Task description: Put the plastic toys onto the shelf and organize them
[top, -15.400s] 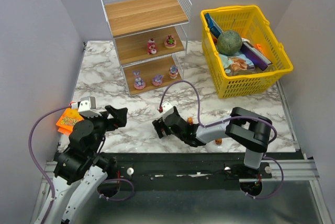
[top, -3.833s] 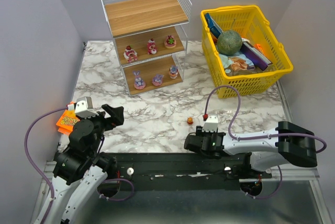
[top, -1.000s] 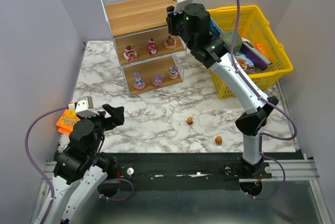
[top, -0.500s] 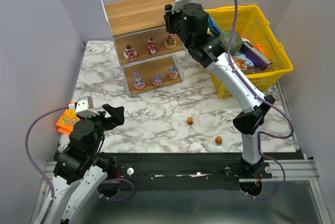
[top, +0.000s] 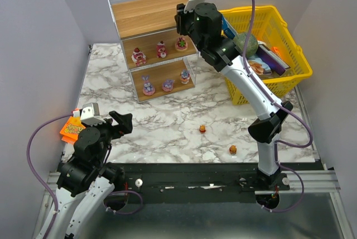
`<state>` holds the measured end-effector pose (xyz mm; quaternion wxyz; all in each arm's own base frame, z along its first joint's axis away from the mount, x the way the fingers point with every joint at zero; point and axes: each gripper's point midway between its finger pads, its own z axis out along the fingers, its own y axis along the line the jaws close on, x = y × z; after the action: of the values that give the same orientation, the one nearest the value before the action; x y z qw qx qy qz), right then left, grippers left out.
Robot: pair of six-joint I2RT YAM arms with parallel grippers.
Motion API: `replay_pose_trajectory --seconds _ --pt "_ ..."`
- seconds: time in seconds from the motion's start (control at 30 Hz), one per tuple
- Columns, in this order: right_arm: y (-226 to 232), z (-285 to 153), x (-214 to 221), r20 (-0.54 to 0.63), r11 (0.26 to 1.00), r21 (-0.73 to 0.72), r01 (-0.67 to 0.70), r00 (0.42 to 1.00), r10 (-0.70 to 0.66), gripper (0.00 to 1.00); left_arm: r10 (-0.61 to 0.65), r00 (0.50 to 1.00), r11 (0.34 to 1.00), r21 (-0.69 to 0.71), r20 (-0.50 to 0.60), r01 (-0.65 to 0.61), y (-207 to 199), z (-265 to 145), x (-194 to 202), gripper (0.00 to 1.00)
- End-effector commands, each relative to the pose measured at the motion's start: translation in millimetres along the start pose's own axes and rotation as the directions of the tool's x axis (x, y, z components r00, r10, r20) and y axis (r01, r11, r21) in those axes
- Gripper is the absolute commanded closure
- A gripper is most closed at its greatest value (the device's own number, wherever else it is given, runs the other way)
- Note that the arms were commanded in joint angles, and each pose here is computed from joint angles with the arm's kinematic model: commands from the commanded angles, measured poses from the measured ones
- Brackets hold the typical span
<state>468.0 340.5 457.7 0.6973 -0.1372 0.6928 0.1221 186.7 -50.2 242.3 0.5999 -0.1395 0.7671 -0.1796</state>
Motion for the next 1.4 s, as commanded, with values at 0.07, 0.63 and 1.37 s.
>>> replay_pose_trajectory --seconds 0.07,0.63,1.37 --pt "-3.8 21.2 52.2 -0.118 0.999 0.022 -0.025 0.993 0.028 0.84 0.005 1.0 1.0 0.001 0.002 -0.005 0.0 1.4 0.3 0.01" --pt "-7.0 25.4 67.3 -0.15 1.0 0.009 -0.023 0.988 0.024 0.83 0.005 1.0 1.0 0.0 0.003 -0.005 0.6 1.1 0.6 0.01" --pt "-14.7 31.0 83.5 -0.179 0.999 0.02 0.031 0.983 -0.027 0.83 0.004 1.0 1.0 -0.005 0.004 -0.004 1.4 1.2 0.5 0.01"
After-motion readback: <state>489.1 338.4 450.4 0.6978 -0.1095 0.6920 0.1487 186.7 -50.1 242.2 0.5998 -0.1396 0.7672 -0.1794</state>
